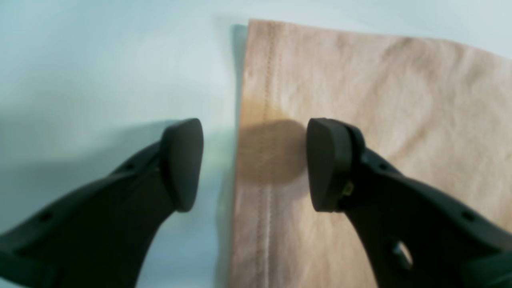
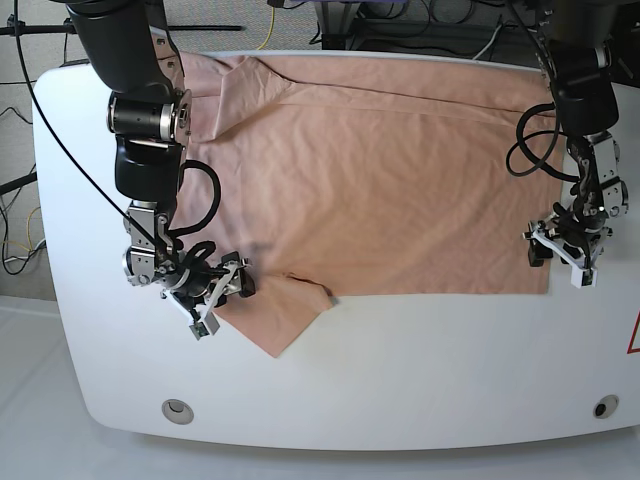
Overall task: Fold the T-shirt properly
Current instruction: 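Hold both open grippers straddling the hem edges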
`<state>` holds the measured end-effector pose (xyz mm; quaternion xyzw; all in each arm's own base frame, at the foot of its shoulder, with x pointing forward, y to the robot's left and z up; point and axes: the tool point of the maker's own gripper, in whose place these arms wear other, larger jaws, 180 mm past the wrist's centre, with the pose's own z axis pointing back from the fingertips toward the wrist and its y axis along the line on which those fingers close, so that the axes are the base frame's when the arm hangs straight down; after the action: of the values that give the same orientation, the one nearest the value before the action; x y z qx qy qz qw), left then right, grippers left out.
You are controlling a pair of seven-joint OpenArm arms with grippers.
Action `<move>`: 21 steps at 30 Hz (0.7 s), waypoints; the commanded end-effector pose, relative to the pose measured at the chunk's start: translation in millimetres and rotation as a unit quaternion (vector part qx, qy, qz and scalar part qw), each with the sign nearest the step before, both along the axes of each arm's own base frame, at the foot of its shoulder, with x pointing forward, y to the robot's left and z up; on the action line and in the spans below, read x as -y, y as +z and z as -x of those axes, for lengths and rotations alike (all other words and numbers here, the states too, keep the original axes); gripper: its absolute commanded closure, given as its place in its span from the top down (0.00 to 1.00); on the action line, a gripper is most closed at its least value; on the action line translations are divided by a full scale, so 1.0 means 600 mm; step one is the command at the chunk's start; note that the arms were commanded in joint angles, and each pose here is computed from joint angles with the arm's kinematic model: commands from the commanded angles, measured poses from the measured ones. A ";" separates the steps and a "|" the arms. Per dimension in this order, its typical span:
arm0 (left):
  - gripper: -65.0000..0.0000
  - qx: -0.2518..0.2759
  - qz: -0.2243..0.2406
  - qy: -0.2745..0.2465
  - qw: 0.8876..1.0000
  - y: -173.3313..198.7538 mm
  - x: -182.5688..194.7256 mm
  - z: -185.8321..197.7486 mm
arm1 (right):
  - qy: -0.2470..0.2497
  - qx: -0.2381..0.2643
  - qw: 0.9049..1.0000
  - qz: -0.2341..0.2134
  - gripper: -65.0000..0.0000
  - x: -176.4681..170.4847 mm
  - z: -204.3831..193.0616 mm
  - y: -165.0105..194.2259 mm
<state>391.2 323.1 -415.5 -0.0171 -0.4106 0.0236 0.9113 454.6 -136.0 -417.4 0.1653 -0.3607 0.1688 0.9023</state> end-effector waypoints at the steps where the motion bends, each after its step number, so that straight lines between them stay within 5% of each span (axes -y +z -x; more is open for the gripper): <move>1: 0.58 0.020 -0.005 0.002 1.000 0.026 -0.011 -0.017 | 0.002 0.026 1.000 0.000 0.55 0.002 -0.026 0.033; 21: 0.59 0.027 -0.004 0.001 1.000 0.029 -0.013 -0.017 | 0.001 0.022 1.000 0.002 0.56 0.006 -0.022 0.028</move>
<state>391.1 322.1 -414.8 -0.0226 -0.4164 0.0278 0.9085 454.6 -135.8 -417.2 0.1648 -0.3603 0.1706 0.9022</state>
